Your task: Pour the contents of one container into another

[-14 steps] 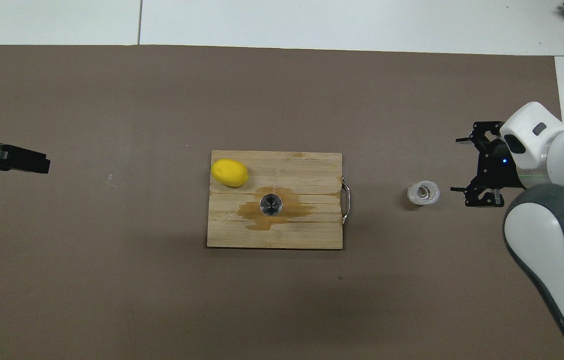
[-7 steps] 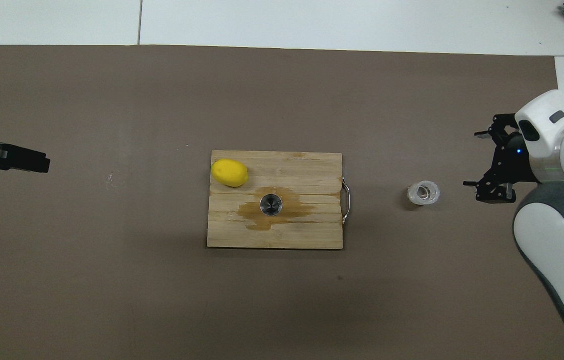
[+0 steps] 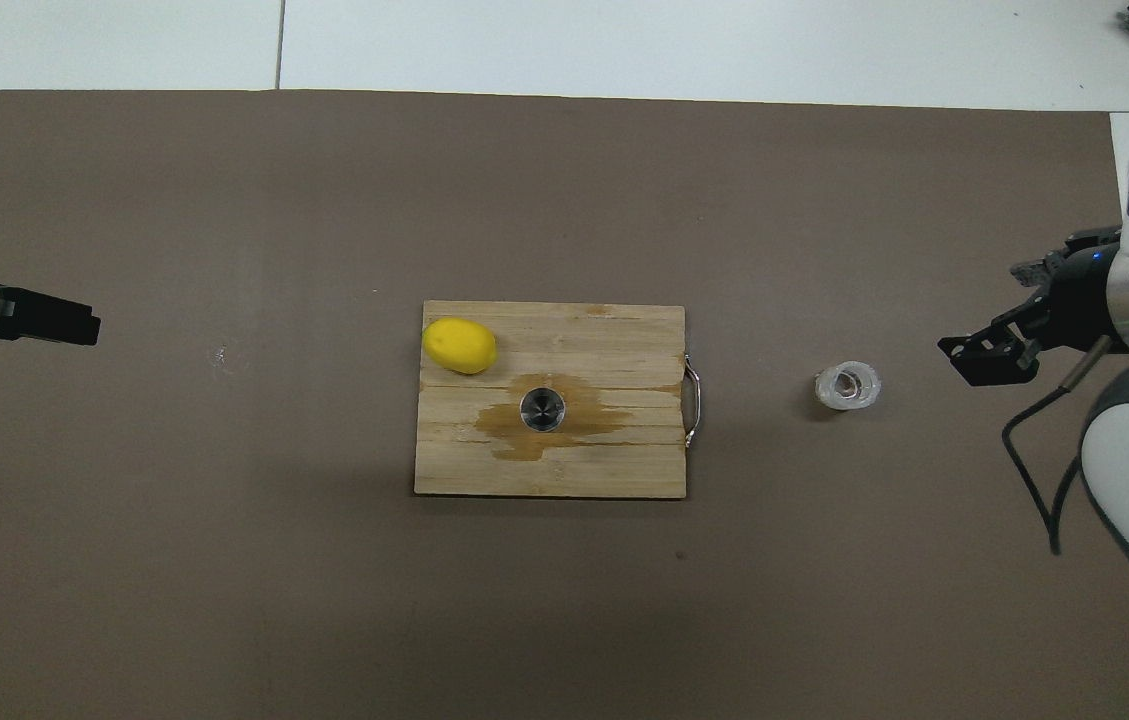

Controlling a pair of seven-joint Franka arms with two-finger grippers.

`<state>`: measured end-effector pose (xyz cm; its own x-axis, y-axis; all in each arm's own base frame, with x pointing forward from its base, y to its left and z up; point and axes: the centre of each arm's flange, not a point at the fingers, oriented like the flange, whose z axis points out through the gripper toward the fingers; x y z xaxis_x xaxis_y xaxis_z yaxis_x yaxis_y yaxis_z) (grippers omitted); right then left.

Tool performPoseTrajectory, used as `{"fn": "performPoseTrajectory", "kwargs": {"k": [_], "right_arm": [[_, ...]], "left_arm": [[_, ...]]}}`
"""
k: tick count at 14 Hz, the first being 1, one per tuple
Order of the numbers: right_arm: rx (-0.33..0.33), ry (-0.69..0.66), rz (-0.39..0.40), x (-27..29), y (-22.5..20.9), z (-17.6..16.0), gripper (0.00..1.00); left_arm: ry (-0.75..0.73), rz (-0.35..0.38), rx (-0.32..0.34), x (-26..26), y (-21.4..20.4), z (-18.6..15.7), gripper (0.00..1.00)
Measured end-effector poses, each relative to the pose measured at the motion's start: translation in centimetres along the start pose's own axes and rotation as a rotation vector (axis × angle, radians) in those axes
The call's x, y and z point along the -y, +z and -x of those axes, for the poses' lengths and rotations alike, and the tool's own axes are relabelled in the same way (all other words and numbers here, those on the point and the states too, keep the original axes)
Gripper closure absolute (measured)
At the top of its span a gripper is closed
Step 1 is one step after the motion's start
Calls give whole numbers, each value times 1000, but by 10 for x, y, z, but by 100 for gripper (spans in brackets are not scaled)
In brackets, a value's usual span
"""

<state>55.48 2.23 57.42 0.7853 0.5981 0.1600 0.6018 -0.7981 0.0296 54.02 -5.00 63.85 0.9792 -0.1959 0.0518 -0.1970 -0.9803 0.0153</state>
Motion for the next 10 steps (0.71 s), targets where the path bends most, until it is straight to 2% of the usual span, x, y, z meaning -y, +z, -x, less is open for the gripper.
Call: {"fn": "performPoseTrajectory", "kwargs": {"k": [6,8,10], "right_arm": [[-2,600,18,29,-36,-23,0],[-2,709,21,34,-43,-27,0],[25,770,16,35,-52,-24,0]], "left_arm": [[1,0,4,0,1,0,0],[4,-1,13,-1,4,1,0],[9,-2,24,-2,9,1,0]]}}
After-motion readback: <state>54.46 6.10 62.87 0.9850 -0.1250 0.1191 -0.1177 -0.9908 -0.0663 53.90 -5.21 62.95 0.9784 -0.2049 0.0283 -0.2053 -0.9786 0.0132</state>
